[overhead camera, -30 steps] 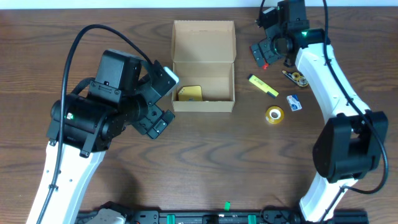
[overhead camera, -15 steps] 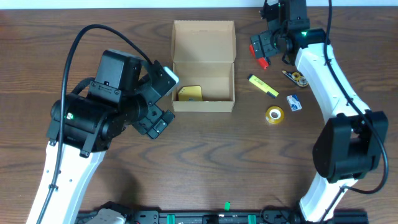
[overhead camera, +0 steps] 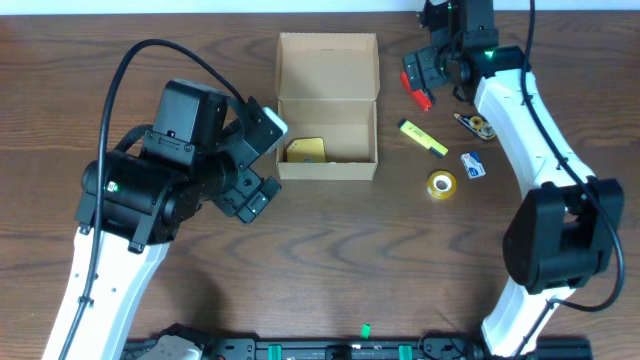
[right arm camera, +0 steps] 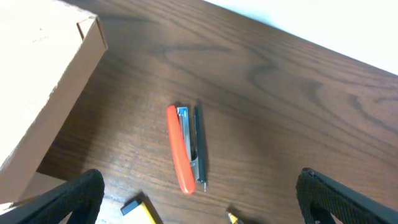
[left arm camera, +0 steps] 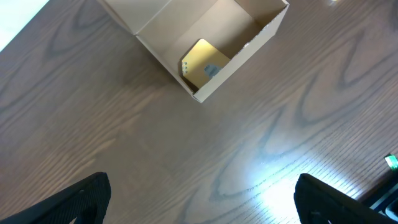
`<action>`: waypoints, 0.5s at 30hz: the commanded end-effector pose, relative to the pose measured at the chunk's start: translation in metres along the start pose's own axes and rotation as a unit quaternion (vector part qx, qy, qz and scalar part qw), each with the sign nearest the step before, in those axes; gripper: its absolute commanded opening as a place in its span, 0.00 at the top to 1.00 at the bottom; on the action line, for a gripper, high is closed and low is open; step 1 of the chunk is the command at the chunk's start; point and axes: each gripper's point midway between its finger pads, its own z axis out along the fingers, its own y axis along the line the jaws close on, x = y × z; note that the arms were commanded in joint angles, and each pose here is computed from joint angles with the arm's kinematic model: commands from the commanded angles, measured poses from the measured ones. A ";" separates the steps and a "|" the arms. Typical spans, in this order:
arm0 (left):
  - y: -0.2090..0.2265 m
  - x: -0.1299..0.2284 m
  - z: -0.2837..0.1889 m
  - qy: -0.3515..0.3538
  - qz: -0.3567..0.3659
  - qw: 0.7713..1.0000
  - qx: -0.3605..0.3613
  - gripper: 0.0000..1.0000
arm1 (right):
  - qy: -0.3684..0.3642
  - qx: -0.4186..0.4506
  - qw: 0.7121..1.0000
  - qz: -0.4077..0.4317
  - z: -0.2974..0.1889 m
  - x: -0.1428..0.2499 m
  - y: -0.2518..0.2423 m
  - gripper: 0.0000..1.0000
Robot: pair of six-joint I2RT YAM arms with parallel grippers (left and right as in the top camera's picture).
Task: Pack container
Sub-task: 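Withdraw the right gripper and move it to the red stapler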
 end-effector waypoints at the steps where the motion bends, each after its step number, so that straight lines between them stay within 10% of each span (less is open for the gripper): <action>1: 0.003 -0.006 -0.008 -0.012 0.005 1.000 -0.008 0.05 | 0.008 0.007 1.000 -0.024 0.007 0.003 -0.006 0.01; 15: 0.003 -0.006 -0.008 -0.012 0.005 1.000 -0.008 0.05 | 0.066 -0.034 0.994 -0.084 0.079 0.050 0.013 0.04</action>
